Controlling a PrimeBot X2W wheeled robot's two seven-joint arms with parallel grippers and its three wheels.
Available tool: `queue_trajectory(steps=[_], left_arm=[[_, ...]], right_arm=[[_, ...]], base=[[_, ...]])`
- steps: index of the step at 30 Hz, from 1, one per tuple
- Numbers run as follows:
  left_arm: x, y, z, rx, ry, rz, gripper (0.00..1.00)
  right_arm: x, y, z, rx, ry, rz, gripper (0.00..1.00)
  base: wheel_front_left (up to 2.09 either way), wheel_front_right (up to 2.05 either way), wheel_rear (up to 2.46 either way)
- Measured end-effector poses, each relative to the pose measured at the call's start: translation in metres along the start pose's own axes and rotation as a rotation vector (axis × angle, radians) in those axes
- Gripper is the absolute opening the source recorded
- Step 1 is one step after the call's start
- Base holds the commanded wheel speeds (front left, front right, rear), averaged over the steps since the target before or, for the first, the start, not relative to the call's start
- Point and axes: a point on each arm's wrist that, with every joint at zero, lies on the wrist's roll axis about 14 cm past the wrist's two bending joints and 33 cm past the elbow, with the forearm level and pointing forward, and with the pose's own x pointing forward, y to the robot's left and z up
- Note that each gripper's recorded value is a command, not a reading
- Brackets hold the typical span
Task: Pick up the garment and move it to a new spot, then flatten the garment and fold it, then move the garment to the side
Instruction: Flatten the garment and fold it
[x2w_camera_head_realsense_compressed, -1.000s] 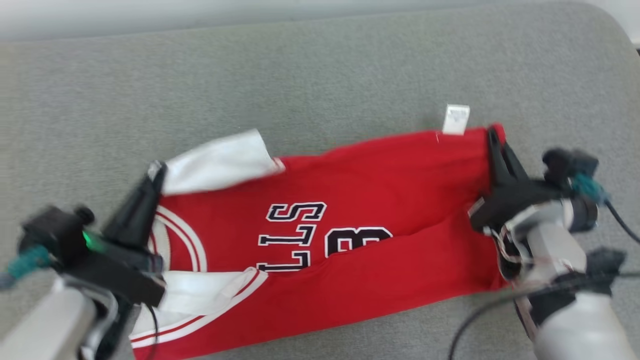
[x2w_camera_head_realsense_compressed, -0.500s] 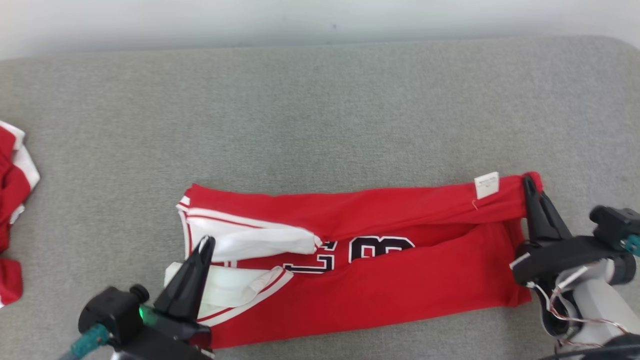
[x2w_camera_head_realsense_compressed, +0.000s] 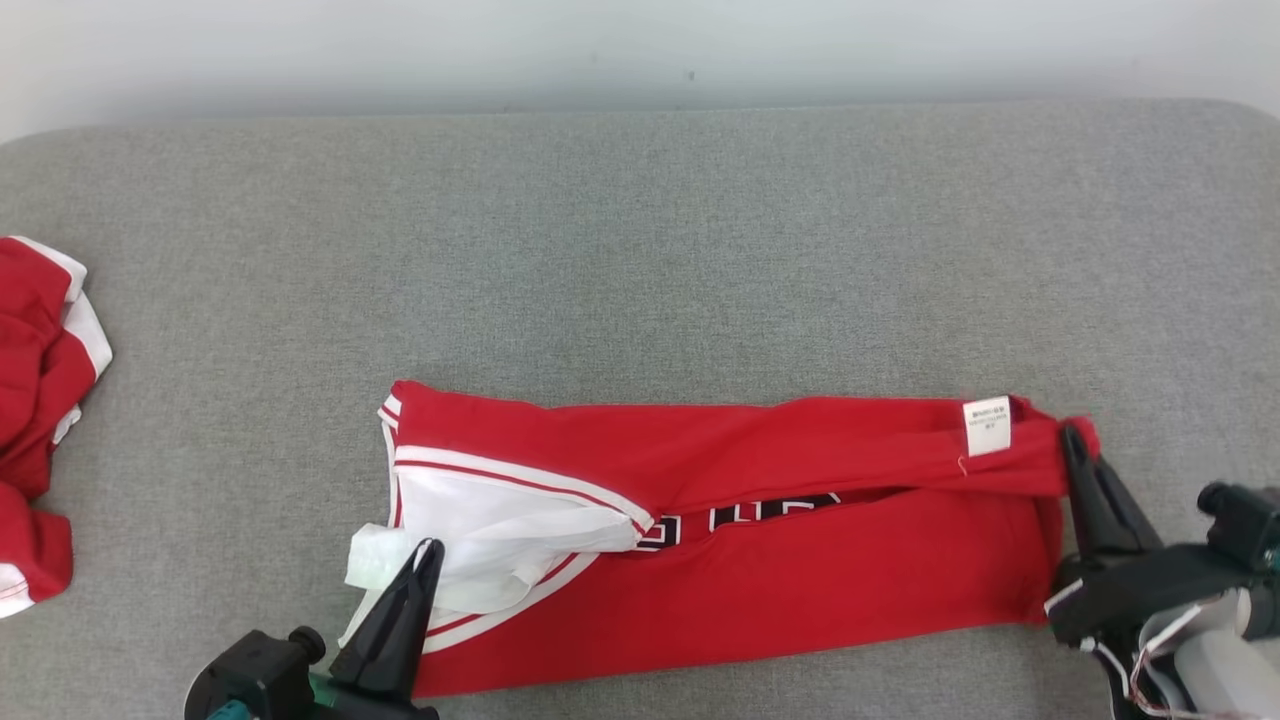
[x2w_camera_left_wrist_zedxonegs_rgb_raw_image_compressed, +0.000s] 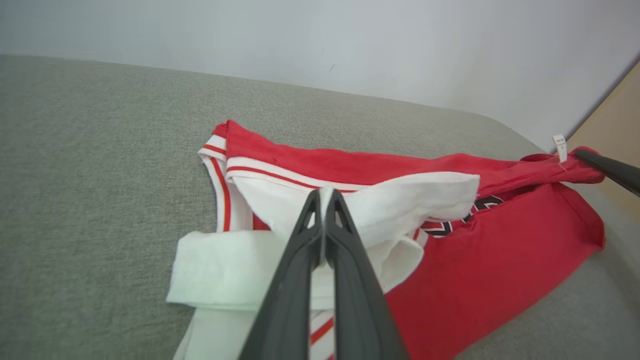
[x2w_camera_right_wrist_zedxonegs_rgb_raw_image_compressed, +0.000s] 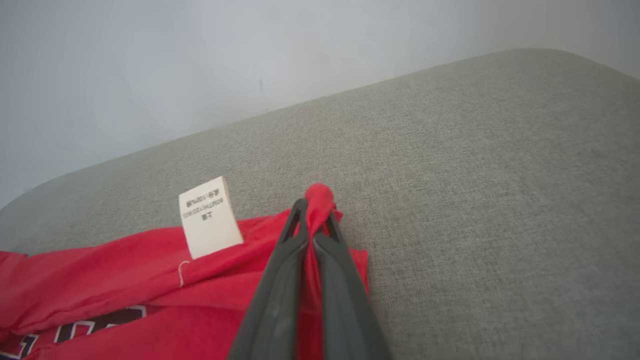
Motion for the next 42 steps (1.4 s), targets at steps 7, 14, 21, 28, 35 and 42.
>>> queue_trajectory(steps=[7,14,21,28,35,42], left_arm=[[-0.004,0.009,-0.009,0.040,0.025,0.039,0.89],[-0.013,0.009,-0.004,0.030,0.002,0.068,1.00],[-0.020,0.019,0.019,0.056,-0.069,0.125,1.00],[-0.033,0.036,0.035,0.072,-0.119,0.214,1.00],[-0.040,0.042,0.037,0.072,-0.128,0.245,1.00],[-0.044,0.047,0.039,0.082,-0.134,0.265,1.00]], right_arm=[[-0.010,-0.002,-0.001,0.008,0.000,-0.014,1.00],[-0.017,0.000,0.012,0.004,-0.045,-0.017,1.00],[-0.021,-0.009,0.004,-0.042,-0.012,-0.048,1.00],[-0.015,-0.023,0.000,-0.049,0.013,-0.123,1.00],[-0.007,-0.024,-0.021,-0.030,0.103,-0.153,1.00],[-0.007,-0.015,-0.042,0.003,0.185,-0.143,1.00]], base=[[0.00,0.00,0.00],[0.00,0.00,0.00],[0.00,0.00,0.00],[0.00,0.00,0.00],[0.00,0.00,0.00],[0.00,0.00,0.00]])
